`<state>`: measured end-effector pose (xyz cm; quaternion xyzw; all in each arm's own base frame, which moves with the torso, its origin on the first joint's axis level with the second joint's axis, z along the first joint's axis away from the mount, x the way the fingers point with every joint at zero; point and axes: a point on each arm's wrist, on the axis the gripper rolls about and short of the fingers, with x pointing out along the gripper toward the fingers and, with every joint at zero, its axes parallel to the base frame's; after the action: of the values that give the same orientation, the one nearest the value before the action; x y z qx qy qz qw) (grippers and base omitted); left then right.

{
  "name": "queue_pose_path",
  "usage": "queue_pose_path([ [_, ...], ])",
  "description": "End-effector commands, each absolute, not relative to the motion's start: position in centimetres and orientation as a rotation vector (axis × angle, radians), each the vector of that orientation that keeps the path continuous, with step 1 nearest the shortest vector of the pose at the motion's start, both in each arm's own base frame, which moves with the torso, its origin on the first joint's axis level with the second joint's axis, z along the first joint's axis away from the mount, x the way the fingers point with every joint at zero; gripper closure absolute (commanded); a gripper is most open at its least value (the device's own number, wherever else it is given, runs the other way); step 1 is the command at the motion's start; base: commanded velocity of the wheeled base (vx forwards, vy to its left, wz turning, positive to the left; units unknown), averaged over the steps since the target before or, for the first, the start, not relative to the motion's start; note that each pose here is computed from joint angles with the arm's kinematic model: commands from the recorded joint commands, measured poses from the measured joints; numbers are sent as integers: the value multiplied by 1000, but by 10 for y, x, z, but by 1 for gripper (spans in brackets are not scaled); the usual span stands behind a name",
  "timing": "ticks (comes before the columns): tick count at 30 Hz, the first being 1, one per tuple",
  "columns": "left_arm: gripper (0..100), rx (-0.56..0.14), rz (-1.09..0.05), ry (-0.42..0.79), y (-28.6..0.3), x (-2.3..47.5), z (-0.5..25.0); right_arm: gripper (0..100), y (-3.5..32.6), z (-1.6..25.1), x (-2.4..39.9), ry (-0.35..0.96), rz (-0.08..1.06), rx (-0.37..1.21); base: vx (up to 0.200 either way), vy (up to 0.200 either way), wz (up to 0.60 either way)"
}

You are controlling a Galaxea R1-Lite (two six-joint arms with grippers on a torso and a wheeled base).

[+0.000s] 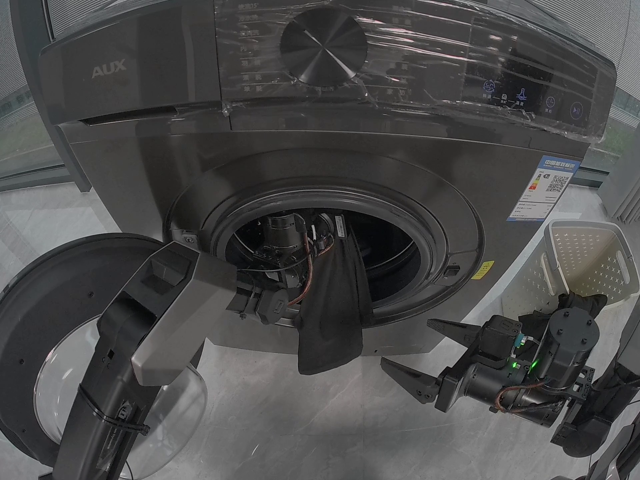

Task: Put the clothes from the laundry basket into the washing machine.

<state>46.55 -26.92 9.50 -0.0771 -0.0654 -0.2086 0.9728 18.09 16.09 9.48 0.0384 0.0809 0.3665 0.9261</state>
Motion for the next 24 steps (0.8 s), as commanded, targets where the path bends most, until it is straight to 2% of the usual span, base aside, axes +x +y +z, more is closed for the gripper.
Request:
queue_pose_path([
  [1,0,-151,-402,-118,-267,471,82,0,160,94,181,172,749,79,0,0,0],
  [5,0,-147,-411,-71,-269,463,77,0,159,94,182,173,744,79,0,0,0],
  [11,0,-88,-506,103,-269,420,63,0,159,94,181,174,749,80,0,0,0],
  [13,0,-80,-518,124,-268,415,60,0,159,94,181,174,752,80,0,0,0],
  [15,0,-52,-560,193,-269,397,48,0,159,94,181,174,755,80,0,0,0],
  [24,0,-3,-569,254,-269,393,23,0,160,94,181,174,756,80,0,0,0],
])
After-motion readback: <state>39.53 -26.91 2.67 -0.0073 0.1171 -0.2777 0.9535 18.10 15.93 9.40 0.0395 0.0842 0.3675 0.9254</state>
